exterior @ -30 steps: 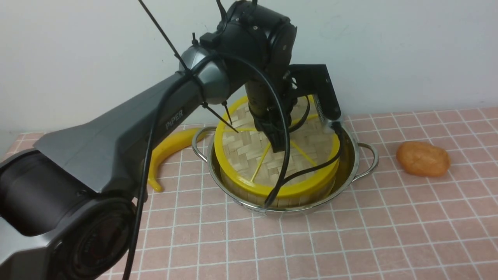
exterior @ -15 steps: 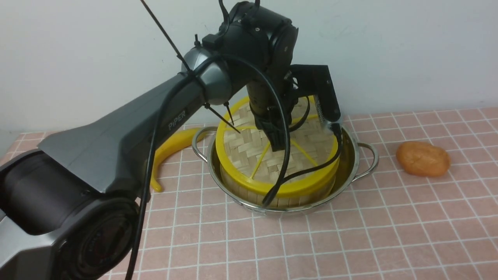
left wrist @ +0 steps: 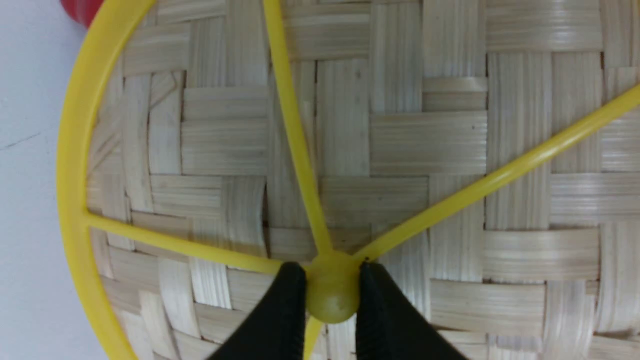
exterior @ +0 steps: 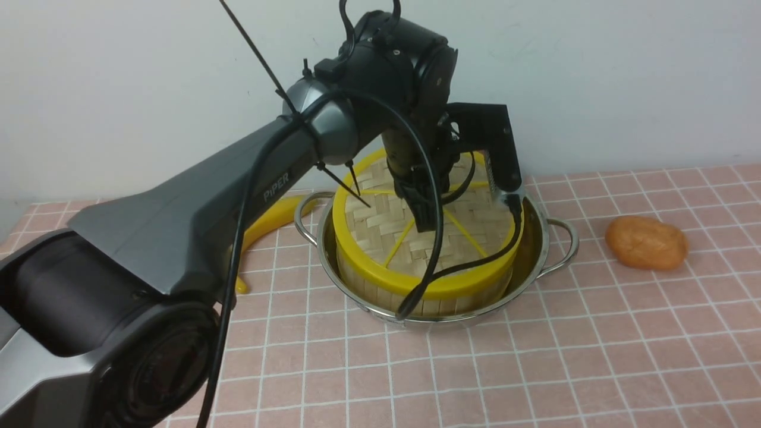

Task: Place the steamer in the pot on the pink tablecloth, and put the lid on the steamer.
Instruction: 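Place the yellow bamboo steamer lid onto the steamer in the pot with the left gripper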

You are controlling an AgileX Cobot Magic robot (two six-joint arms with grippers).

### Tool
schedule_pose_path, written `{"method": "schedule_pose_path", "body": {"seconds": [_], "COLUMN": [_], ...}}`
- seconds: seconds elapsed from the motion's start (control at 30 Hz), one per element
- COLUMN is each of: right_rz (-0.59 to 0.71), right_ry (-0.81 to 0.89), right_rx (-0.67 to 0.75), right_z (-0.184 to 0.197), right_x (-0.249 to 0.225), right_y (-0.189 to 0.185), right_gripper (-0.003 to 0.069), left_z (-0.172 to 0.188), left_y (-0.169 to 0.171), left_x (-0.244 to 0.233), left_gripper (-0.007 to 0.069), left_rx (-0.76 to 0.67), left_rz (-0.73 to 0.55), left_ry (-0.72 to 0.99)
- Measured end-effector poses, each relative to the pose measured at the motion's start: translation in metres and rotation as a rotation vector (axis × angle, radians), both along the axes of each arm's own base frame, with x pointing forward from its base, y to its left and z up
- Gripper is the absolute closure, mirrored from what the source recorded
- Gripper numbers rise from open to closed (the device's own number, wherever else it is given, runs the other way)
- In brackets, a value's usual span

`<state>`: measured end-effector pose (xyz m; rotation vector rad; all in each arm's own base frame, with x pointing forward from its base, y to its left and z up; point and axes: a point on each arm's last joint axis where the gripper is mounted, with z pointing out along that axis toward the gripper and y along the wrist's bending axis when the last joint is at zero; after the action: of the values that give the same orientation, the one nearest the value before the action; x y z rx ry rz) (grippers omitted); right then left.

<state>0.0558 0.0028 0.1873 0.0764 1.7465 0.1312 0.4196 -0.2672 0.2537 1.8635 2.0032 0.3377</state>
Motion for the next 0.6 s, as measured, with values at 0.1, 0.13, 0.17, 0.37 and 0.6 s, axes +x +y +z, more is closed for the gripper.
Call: {"method": "schedule_pose_path", "body": {"seconds": [0.1, 0.13, 0.17, 0.37, 0.6], "right_rz": [0.0, 0.0, 0.0, 0.0, 0.0], "right_ry": [0.0, 0.0, 0.0, 0.0, 0.0], "right_rx": [0.0, 0.0, 0.0, 0.0, 0.0], "right_z": [0.0, 0.0, 0.0, 0.0, 0.0], "right_x": [0.0, 0.0, 0.0, 0.0, 0.0], "right_y": [0.0, 0.0, 0.0, 0.0, 0.0], "right_gripper": [0.0419, 0.0419, 0.0419, 0.0419, 0.0419], "left_z": [0.0, 0.0, 0.0, 0.0, -0.006], "left_y": [0.001, 0.002, 0.003, 0.01, 0.009], "left_x": [0.001, 0.001, 0.002, 0.008, 0.009], "left_gripper": [0.0509, 0.0509, 0.0509, 0.0509, 0.0509], "left_rx": [-0.002, -0.003, -0.01, -0.055, -0.074], "left_rz": [0.002, 0.004, 0.007, 0.006, -0.046], "left_ry": [0.001, 0.001, 0.002, 0.016, 0.047]}}
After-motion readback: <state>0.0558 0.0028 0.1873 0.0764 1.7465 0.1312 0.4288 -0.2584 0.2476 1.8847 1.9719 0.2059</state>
